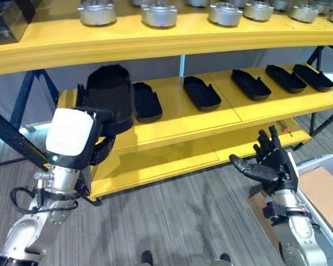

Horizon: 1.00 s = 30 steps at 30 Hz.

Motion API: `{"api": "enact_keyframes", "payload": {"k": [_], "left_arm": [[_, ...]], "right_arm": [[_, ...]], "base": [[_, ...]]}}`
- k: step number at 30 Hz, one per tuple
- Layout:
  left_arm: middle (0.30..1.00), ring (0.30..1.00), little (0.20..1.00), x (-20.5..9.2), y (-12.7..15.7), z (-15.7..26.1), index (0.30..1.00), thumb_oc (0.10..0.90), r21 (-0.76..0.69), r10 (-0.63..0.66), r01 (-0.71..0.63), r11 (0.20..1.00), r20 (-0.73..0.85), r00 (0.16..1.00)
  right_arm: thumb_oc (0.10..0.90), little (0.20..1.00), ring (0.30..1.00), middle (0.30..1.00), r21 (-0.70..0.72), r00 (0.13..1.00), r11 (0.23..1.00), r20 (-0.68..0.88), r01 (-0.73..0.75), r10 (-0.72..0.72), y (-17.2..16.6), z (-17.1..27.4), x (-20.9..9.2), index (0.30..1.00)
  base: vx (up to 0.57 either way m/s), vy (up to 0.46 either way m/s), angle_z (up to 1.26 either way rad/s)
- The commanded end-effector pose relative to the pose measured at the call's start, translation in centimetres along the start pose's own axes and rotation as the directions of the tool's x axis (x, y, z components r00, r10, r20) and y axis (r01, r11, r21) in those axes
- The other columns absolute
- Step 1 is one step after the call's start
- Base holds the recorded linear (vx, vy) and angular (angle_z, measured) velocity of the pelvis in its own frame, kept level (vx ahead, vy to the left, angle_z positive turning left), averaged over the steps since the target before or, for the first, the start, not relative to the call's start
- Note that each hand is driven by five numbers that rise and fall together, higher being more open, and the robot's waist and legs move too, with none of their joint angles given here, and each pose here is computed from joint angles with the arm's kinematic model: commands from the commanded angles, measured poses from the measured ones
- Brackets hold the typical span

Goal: Move parts from the plastic box to the shelf.

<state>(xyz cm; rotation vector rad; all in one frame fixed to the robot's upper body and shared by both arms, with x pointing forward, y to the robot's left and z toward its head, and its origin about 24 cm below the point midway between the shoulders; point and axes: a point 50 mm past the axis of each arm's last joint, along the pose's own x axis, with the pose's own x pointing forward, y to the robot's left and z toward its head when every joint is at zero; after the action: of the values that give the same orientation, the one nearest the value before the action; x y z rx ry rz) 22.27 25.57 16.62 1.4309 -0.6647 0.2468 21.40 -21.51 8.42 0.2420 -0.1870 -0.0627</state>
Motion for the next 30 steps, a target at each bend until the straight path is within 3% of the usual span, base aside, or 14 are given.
{"api": "enact_keyframes", "payload": {"k": [1,14,26,30], "left_arm": [[0.300,0.300,0.300,2.7,6.1,1.2,0.300,0.400,0.028,0.352,-0.357,0.934,0.111,0.930],[0.300,0.300,0.300,1.0,3.0,1.6,0.300,0.400,-0.049,0.225,-0.223,0.974,0.037,0.974],[0.300,0.300,0.300,1.2,2.9,2.3,0.300,0.400,-0.133,0.235,-0.229,0.964,0.036,0.971],[0.300,0.300,0.300,0.4,3.2,1.6,0.300,0.400,-0.143,0.269,-0.270,0.952,-0.029,0.963]], "right_arm": [[0.900,1.000,1.000,1.000,-0.049,0.964,0.993,0.240,-0.110,0.119,1.5,4.3,1.9,1.000],[0.900,1.000,1.000,1.000,-0.120,0.958,0.983,0.233,-0.141,0.166,0.2,5.4,1.2,1.000],[0.900,1.000,1.000,1.000,-0.149,0.961,0.982,0.230,-0.119,0.152,-0.9,5.9,1.1,1.000],[0.900,1.000,1.000,1.000,-0.133,0.969,0.986,0.208,-0.105,0.132,-1.0,5.4,0.9,1.000]], "base": [[0.05,0.335,-0.75],[0.09,-0.007,0.14],[0.04,-0.078,0.37],[0.10,0.128,0.07]]}}
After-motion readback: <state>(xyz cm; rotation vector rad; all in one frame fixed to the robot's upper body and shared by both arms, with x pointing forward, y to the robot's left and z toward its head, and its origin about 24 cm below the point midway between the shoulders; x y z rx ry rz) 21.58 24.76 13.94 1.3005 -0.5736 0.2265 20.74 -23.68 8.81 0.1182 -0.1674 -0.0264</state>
